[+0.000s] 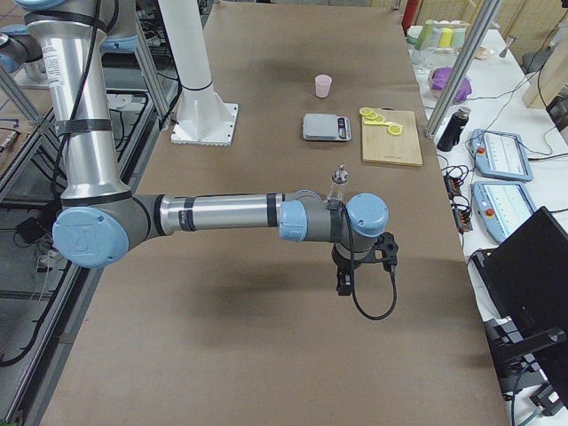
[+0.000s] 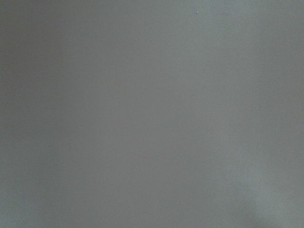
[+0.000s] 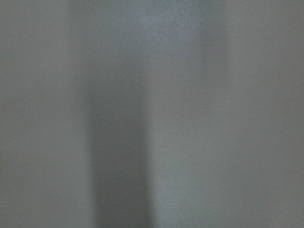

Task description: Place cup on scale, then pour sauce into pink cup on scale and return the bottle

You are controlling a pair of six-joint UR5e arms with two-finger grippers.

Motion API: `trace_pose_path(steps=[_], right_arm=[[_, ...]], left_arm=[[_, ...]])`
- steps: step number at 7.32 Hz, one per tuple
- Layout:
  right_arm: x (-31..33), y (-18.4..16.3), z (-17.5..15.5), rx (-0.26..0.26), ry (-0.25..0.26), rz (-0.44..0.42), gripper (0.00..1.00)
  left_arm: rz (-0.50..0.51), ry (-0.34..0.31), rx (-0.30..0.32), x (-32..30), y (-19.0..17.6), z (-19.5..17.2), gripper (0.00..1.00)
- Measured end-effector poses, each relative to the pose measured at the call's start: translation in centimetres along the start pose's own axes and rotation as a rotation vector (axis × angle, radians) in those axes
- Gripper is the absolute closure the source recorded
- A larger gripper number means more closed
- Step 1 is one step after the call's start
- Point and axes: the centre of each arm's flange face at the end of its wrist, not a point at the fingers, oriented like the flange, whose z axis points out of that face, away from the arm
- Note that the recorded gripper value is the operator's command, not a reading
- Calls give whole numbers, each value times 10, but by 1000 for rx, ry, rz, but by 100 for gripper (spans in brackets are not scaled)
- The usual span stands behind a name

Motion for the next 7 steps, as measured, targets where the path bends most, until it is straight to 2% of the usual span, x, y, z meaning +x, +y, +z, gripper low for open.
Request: trace_pose_path(steps=[7], right_arm=[[0,1,-3,6,-3,1,0]], left_arm=[[5,16,1,1,1,1,2]])
